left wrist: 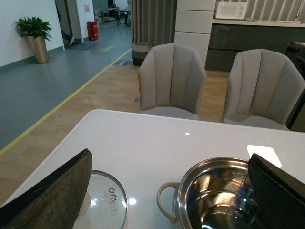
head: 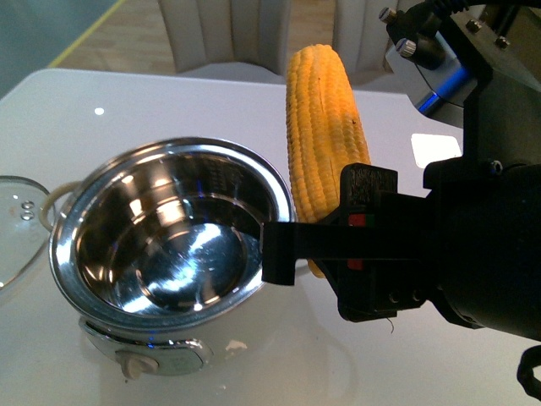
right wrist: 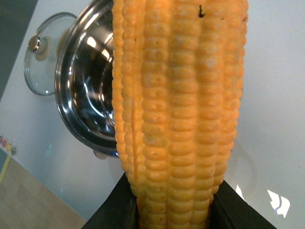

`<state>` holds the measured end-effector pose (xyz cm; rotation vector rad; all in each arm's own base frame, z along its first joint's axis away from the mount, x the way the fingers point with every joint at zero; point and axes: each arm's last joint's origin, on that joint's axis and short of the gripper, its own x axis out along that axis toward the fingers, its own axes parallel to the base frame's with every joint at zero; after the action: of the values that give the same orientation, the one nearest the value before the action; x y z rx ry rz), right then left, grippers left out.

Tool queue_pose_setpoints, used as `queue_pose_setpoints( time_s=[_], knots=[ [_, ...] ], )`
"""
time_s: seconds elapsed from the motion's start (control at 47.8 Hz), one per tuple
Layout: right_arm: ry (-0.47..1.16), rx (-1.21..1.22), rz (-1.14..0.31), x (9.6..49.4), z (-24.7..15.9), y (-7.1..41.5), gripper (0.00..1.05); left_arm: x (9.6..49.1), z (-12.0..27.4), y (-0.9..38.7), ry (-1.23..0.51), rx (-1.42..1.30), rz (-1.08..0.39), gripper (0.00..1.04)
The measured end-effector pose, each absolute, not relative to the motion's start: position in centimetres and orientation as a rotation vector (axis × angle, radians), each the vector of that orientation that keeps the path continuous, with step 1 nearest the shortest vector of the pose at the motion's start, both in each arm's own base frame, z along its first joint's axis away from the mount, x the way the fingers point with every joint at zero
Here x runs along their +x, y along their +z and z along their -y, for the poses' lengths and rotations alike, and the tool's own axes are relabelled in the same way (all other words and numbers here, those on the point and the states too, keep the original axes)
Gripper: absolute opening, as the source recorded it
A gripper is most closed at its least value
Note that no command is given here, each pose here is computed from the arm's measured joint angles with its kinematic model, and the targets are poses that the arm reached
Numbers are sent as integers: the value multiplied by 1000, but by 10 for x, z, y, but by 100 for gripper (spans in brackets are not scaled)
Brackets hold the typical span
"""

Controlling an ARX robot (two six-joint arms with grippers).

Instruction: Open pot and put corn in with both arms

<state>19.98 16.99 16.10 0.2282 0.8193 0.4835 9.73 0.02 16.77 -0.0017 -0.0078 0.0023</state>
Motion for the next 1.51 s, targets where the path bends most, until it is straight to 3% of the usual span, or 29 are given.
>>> queue_pose_setpoints(
  time_s=[0.335,0.858,1.506],
  knots=[
    [532,312,-847,226,-208,163,23,97,0,168,2,-2,7,98],
    [526,566,-939,292,-225,139,23,97,0,168,2,-2,8,98],
    [528,544,-1079,299,-262,106,23,97,0,168,2,-2,7,98]
  ],
)
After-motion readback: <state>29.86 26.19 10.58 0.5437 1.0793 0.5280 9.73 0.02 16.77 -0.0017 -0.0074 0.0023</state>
